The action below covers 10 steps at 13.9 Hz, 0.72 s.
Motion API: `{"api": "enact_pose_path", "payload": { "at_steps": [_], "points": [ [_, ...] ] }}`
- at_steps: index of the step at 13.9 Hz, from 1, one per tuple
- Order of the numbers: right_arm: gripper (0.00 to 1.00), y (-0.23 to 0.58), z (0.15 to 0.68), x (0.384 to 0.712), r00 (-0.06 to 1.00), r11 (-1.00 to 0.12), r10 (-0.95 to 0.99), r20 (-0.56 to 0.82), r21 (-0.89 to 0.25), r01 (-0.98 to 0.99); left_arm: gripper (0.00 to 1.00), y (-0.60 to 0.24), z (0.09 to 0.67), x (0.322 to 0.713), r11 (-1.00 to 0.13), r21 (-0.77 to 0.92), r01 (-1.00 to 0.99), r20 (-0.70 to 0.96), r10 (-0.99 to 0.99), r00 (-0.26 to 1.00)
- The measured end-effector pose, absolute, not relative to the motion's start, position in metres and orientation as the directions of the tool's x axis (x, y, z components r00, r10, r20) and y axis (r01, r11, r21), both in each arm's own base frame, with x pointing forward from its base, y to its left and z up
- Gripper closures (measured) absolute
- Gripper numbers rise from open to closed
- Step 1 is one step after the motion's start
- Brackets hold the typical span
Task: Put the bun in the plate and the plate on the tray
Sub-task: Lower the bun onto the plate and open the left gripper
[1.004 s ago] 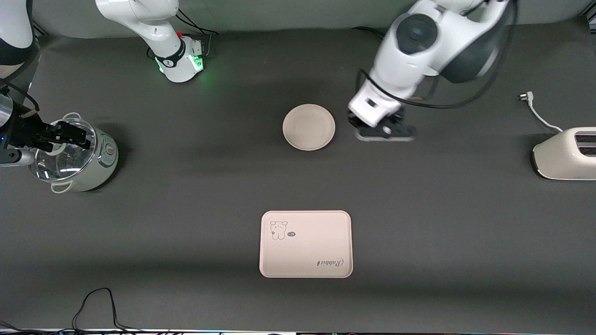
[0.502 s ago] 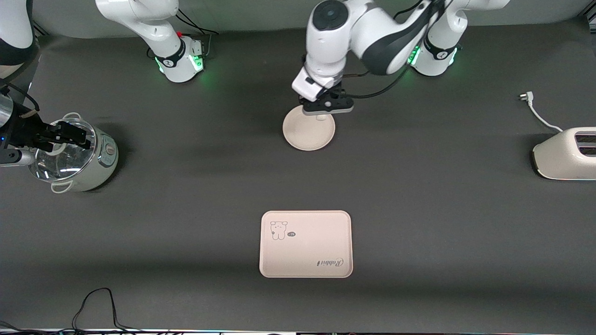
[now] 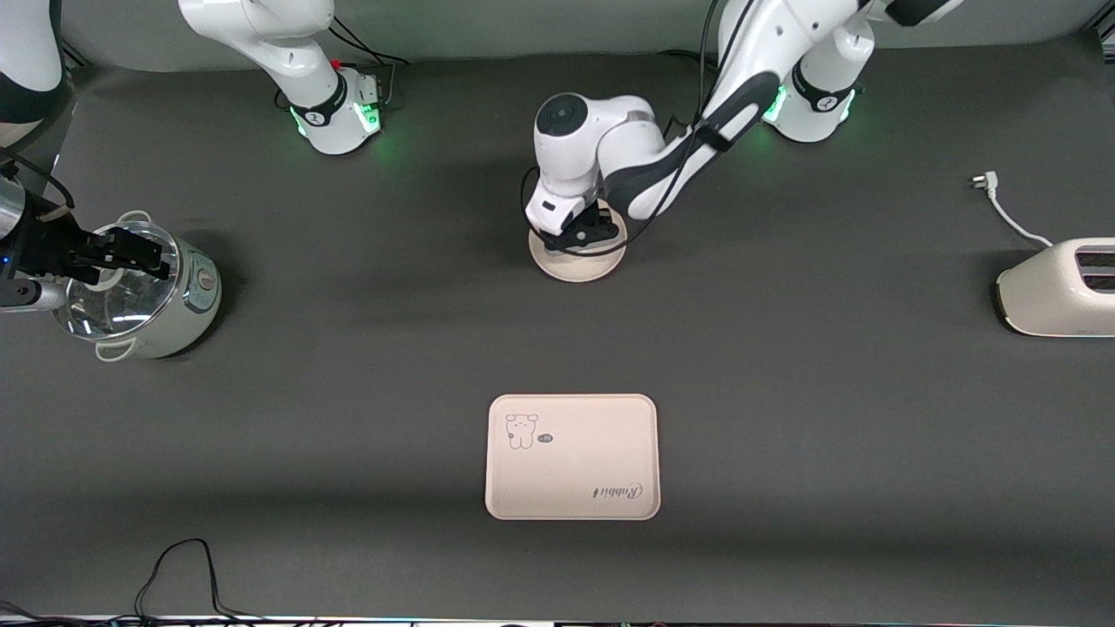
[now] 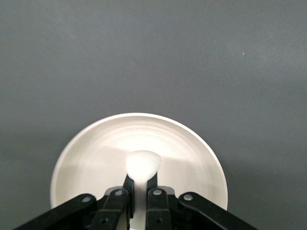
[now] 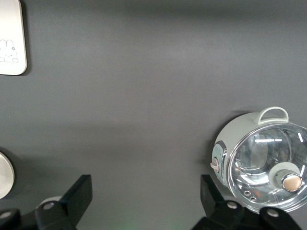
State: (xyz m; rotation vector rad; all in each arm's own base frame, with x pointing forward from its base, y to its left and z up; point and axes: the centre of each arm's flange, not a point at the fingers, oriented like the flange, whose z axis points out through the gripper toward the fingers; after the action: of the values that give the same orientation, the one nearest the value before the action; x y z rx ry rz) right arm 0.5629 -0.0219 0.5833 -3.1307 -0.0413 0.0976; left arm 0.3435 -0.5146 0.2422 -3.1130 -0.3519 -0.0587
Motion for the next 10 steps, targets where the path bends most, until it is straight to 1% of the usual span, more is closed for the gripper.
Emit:
{"api": "enact_pose_path", "payload": {
  "at_steps": [5, 6, 9, 10],
  "points": [
    [0.0, -0.022, 0.583, 0.563, 0.998, -1.0, 0.027, -0.062, -0.01, 0.026, 0.84, -0.526, 0.228, 0.327, -0.967, 0.004, 0.256, 0.022, 0.256, 0.967],
    [0.0, -0.022, 0.583, 0.563, 0.998, -1.0, 0.027, -0.062, -0.01, 0.026, 0.8, -0.526, 0.226, 0.327, -0.967, 0.001, 0.256, 0.031, 0.256, 0.966],
    [0.0, -0.022, 0.583, 0.563, 0.998, -1.0, 0.027, -0.062, -0.01, 0.026, 0.5, -0.525, 0.21, 0.329, -0.967, 0.001, 0.256, 0.056, 0.256, 0.965],
    [0.0, -0.022, 0.583, 0.563, 0.998, -1.0, 0.027, -0.062, -0.01, 0.026, 0.45, -0.525, 0.205, 0.328, -0.967, 0.001, 0.255, 0.061, 0.255, 0.965]
  ]
}}
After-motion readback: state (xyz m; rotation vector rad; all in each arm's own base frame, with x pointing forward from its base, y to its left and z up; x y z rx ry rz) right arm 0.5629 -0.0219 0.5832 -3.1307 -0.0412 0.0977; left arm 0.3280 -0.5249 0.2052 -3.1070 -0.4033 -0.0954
